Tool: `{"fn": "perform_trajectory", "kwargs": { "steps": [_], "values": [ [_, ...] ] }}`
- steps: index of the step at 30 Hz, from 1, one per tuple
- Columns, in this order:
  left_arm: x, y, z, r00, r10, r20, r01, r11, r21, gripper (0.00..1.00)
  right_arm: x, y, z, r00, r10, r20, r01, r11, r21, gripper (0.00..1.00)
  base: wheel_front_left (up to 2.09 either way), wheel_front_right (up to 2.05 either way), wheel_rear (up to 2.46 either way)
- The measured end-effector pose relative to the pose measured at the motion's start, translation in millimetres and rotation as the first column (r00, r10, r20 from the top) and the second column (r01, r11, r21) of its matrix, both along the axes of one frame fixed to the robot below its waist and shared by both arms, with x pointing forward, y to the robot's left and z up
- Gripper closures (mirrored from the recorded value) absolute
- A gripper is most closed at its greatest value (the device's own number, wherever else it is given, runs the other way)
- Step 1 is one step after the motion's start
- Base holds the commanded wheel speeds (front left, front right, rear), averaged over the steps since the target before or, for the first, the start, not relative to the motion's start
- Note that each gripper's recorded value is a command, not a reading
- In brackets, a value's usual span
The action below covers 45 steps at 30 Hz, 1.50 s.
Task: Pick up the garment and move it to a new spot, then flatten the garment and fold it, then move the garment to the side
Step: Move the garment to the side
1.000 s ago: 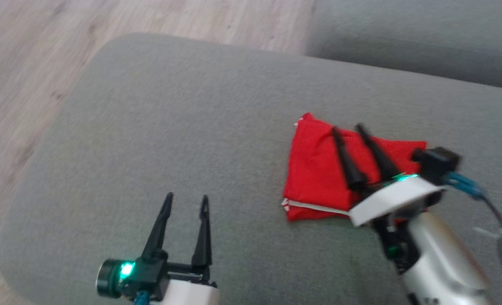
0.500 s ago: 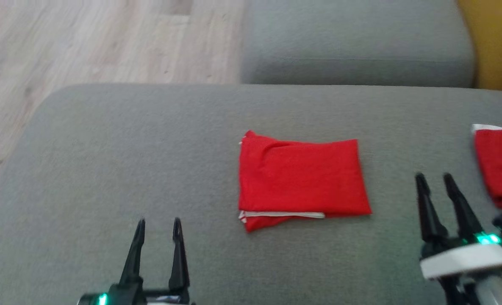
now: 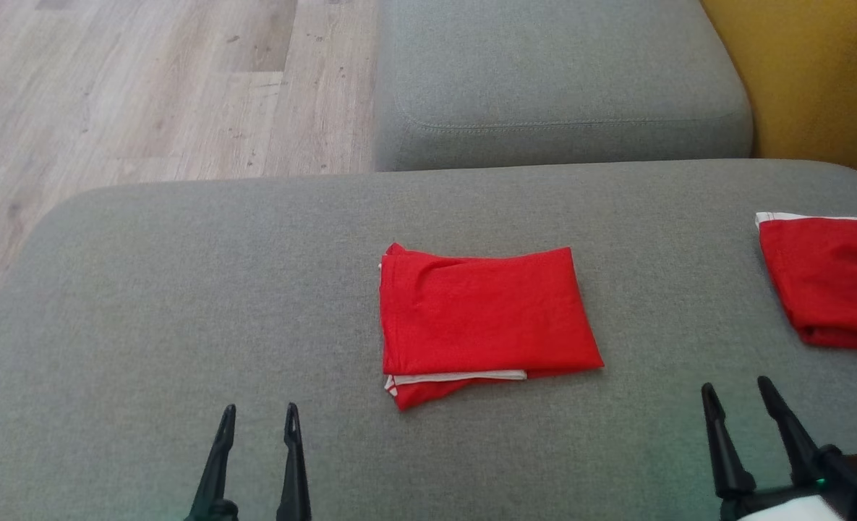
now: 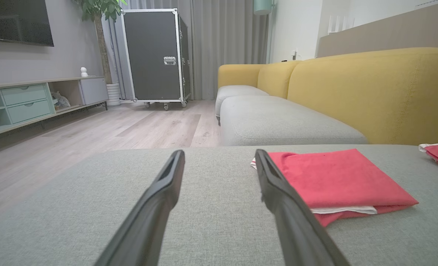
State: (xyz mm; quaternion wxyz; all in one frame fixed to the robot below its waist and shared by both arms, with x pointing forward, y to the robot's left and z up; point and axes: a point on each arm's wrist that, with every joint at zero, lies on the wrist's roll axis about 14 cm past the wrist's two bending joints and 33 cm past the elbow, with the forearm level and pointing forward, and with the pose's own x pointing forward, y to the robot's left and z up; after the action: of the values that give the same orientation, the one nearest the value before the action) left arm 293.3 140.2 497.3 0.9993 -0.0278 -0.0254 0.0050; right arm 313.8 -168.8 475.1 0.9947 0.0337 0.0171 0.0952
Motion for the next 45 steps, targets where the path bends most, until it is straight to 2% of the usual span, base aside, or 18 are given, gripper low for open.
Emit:
{"fn": "perform_trajectory", "kwargs": {
  "steps": [28, 38, 45],
  "values": [
    [-3, 6, -3, 1.0, 0.006, -0.005, -0.006, 1.0, 0.009, 0.0, 2, 12, -1, 1.0, 0.018, -0.001, -0.018, 1.0, -0.003, 0.0, 0.0, 0.0, 0.0],
    [-5, 8, 1, 1.0, 0.003, -0.001, -0.003, 0.999, -0.043, 0.0, 7, 17, -29, 0.994, 0.052, -0.098, -0.052, 0.999, 0.002, 0.0, 0.0, 0.0, 0.0],
    [-6, 7, -9, 0.999, 0.0, -0.042, -0.003, 0.998, -0.056, 0.0, 41, 28, -50, 0.974, 0.131, -0.186, -0.127, 0.991, 0.032, 0.0, 0.0, 0.0, 0.0]
  ]
}}
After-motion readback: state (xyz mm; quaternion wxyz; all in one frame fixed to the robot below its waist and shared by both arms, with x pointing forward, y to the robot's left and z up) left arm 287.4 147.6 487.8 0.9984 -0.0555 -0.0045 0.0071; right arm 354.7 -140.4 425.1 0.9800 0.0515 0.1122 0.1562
